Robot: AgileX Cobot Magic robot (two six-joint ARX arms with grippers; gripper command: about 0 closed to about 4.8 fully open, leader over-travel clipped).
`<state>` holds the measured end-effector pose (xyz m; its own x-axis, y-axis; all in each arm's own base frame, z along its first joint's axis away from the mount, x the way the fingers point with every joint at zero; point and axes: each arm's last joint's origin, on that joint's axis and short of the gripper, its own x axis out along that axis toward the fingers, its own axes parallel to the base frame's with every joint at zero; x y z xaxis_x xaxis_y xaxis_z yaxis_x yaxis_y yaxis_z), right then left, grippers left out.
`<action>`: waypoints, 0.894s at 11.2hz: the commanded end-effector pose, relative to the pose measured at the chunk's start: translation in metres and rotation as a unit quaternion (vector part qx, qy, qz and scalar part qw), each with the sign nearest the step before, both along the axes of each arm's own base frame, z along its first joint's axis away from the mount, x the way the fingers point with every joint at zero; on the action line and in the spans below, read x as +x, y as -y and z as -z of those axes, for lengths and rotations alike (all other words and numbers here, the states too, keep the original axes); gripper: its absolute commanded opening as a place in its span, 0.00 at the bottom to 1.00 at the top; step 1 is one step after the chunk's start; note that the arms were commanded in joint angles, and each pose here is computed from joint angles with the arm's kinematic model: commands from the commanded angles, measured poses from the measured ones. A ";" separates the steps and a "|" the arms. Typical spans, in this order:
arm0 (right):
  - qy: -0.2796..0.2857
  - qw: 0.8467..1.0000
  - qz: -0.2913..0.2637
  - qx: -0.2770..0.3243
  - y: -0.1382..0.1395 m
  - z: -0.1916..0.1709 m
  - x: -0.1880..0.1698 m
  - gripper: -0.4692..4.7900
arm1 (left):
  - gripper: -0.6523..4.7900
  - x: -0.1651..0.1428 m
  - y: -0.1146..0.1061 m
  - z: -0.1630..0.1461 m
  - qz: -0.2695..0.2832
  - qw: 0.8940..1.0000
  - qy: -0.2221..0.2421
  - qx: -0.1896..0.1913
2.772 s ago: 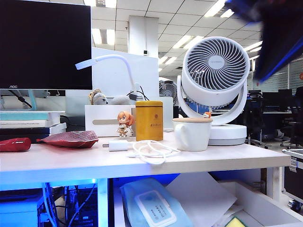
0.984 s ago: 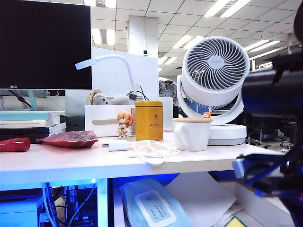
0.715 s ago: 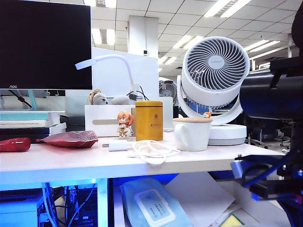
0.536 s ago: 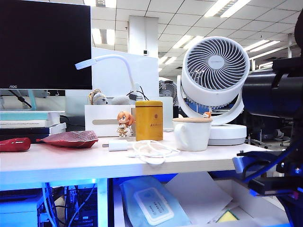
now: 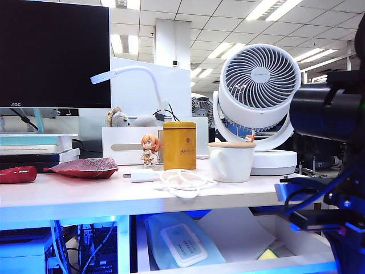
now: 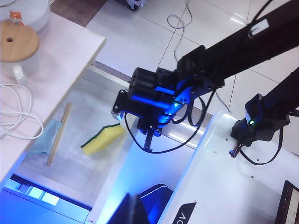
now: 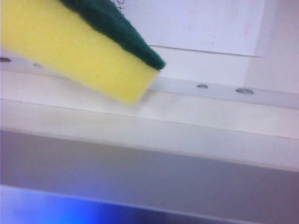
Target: Open the drawer, place the cleaning sponge inside, then close the drawer.
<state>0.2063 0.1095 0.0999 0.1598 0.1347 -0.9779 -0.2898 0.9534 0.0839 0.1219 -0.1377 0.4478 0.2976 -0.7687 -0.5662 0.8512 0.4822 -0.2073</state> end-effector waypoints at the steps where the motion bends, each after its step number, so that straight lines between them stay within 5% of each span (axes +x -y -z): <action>1: 0.016 1.000 -0.011 -0.001 -0.011 0.000 0.025 0.07 | 0.11 -0.001 -0.001 -0.003 0.000 1.000 0.005 -0.006; 10: 0.065 0.998 0.006 0.010 -0.019 0.000 0.068 0.07 | 0.11 -0.001 -0.001 -0.003 0.000 1.000 0.006 -0.006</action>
